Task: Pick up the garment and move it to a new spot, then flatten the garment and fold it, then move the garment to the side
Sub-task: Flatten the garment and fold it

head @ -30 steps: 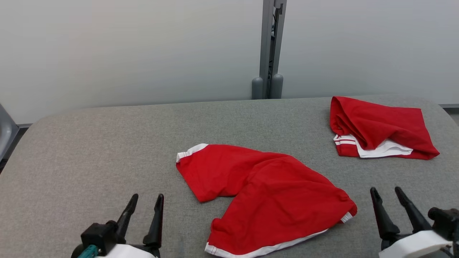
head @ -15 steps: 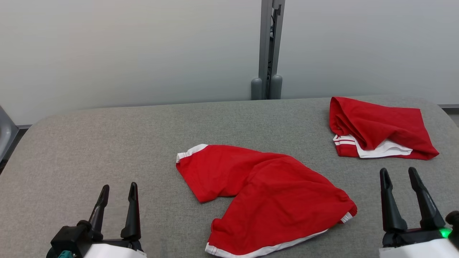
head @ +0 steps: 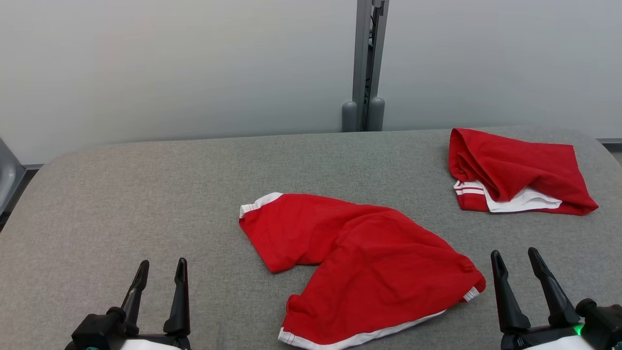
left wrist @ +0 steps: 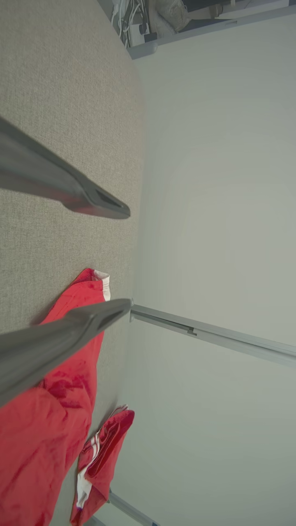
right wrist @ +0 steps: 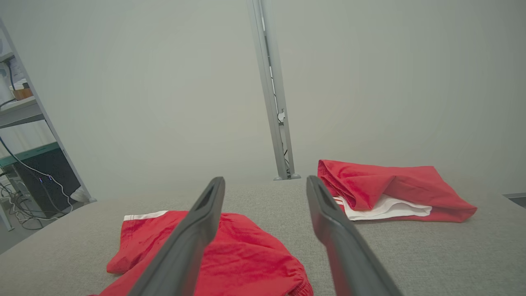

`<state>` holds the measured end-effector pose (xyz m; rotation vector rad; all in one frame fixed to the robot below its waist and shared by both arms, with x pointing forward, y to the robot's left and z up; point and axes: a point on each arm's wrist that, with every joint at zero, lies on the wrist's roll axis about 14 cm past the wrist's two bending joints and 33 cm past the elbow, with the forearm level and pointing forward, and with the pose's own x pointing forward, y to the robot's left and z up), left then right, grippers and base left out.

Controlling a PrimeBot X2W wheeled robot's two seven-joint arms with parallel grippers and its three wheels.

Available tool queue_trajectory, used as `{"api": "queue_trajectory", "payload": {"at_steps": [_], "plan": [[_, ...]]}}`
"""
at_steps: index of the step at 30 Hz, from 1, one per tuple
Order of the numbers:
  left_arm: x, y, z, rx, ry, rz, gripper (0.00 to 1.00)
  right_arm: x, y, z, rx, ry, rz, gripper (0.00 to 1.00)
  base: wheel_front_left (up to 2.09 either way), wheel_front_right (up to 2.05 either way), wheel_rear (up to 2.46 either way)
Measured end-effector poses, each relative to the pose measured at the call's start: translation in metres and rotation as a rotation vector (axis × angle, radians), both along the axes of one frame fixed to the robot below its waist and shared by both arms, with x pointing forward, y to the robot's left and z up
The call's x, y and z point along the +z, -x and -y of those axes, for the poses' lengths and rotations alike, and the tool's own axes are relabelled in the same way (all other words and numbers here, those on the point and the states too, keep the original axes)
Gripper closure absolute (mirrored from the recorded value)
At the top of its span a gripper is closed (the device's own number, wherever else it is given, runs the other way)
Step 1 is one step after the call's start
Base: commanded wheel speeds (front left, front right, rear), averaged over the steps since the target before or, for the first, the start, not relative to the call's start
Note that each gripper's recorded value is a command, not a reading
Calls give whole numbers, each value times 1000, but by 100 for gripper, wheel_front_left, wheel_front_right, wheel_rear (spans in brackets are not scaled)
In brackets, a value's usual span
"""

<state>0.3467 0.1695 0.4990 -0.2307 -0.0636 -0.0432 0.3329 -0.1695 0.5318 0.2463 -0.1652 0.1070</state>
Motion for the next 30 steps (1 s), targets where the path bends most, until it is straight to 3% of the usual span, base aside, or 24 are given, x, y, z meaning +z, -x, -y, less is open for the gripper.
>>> {"api": "queue_trajectory", "payload": {"at_steps": [30], "plan": [[-5, 1, 9, -23, -7, -17, 0, -1, 3, 5, -15, 13, -3, 0, 0, 0, 0]]}}
